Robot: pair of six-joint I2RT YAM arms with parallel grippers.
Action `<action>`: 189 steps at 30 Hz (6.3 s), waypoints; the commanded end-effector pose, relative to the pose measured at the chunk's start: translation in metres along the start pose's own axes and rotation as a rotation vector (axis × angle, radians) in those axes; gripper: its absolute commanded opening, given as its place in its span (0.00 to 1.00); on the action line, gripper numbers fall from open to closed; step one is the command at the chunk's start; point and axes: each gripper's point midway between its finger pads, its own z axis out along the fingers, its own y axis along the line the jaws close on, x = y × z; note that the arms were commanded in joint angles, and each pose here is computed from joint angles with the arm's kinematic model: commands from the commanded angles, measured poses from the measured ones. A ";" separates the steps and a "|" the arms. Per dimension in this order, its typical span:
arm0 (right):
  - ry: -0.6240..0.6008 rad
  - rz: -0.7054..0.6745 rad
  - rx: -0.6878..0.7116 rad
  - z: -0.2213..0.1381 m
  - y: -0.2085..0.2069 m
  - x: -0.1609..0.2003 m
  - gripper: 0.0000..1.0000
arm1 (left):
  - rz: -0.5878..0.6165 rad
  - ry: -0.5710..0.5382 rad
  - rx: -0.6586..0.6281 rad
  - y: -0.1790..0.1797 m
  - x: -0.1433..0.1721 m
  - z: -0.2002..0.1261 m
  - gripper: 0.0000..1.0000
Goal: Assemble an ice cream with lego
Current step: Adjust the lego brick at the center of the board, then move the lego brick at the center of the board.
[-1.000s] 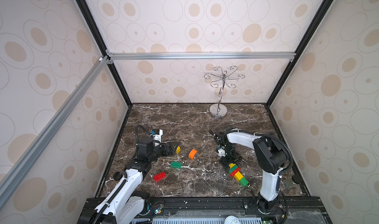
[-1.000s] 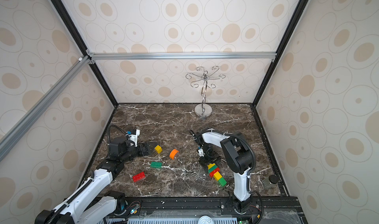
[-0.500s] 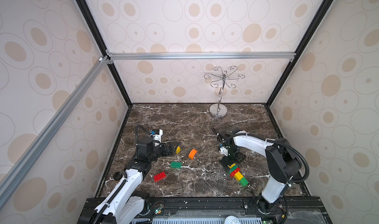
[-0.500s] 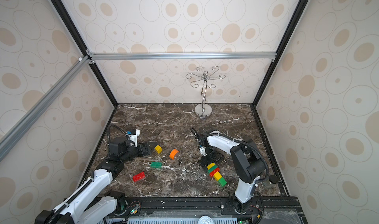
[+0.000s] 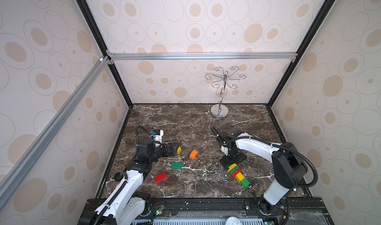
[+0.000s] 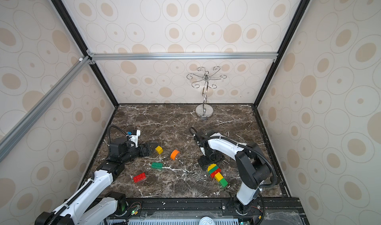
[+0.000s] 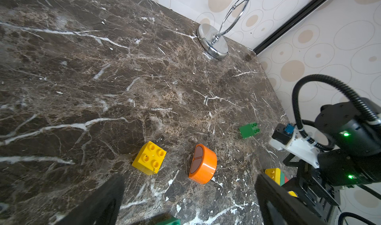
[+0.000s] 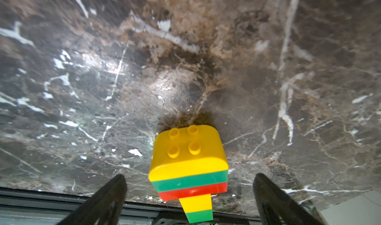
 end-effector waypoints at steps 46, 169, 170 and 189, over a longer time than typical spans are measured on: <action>-0.109 0.357 0.166 0.029 -0.040 0.021 0.98 | 0.018 -0.037 0.017 -0.007 -0.012 -0.006 1.00; -0.264 0.389 -0.126 0.003 0.076 -0.066 0.07 | -0.022 -0.105 -0.118 0.014 -0.015 -0.021 1.00; -0.268 0.392 -0.125 0.002 0.079 -0.065 0.07 | -0.022 -0.106 -0.118 0.013 -0.015 -0.022 1.00; -0.284 0.405 -0.126 0.002 0.114 -0.062 0.14 | -0.025 -0.113 -0.129 0.015 -0.016 -0.023 1.00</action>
